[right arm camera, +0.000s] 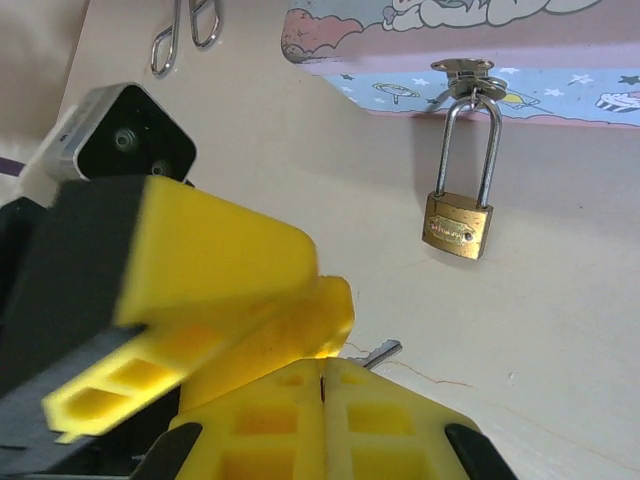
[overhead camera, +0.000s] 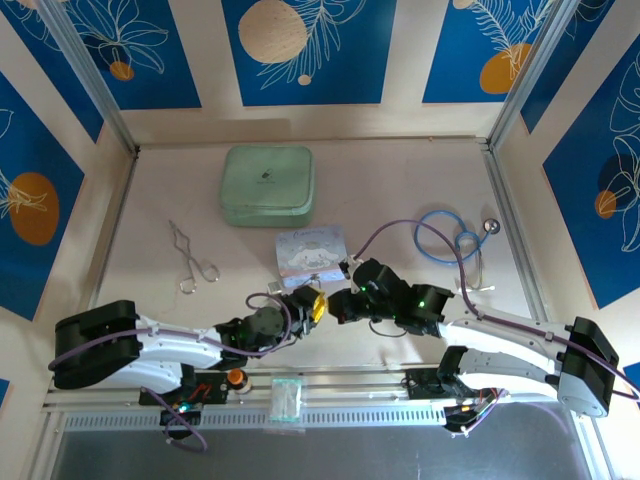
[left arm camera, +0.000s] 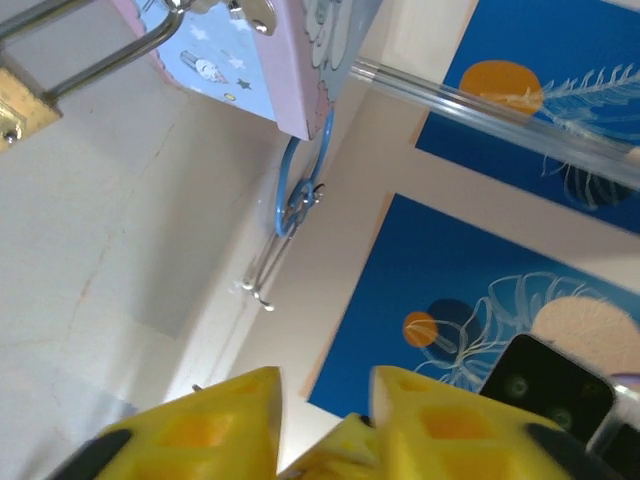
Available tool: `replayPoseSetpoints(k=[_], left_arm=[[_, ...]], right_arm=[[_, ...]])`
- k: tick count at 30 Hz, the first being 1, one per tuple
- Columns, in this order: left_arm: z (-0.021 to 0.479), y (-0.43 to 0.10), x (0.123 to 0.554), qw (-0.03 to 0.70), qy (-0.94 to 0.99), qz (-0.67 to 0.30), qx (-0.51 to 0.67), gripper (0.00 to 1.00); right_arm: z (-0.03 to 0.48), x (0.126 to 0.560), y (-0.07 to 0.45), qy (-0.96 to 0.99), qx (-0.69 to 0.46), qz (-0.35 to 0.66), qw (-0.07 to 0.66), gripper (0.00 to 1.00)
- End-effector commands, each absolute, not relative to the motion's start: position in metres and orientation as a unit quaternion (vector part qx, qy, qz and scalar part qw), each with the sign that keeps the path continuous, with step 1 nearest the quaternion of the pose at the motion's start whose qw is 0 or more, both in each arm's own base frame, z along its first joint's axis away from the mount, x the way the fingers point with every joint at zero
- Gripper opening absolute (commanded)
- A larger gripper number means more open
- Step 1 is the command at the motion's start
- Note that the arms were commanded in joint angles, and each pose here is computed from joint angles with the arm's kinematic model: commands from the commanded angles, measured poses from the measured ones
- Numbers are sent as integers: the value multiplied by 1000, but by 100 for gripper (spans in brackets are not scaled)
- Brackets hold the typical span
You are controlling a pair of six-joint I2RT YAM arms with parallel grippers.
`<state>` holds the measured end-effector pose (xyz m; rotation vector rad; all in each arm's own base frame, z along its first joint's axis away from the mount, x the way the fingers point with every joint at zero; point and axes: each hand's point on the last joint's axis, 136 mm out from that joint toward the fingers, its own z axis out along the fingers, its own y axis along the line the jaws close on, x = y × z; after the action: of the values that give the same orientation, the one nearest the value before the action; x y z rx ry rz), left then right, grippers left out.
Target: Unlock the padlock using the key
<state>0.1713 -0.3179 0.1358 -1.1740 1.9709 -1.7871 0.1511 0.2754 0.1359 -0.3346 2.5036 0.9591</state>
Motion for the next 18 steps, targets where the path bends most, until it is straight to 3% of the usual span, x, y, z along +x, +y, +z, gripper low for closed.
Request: replayPoseSetpoints(k=[1, 4, 9, 16, 18], left_arm=[[130, -318, 168, 105, 672, -614, -401, 56], [130, -320, 168, 101, 669, -617, -402, 70], [132, -327, 168, 91, 670, -617, -402, 73], [138, -329, 172, 90, 639, -647, -406, 63], [137, -332, 171, 87, 640, -648, -404, 53]], right_arm=[[146, 155, 274, 896, -109, 360, 235, 0], [149, 157, 274, 894, -109, 361, 242, 0], [153, 157, 284, 890, -118, 370, 238, 0], [153, 148, 299, 878, -135, 399, 227, 0], [151, 146, 299, 878, -139, 401, 223, 0]])
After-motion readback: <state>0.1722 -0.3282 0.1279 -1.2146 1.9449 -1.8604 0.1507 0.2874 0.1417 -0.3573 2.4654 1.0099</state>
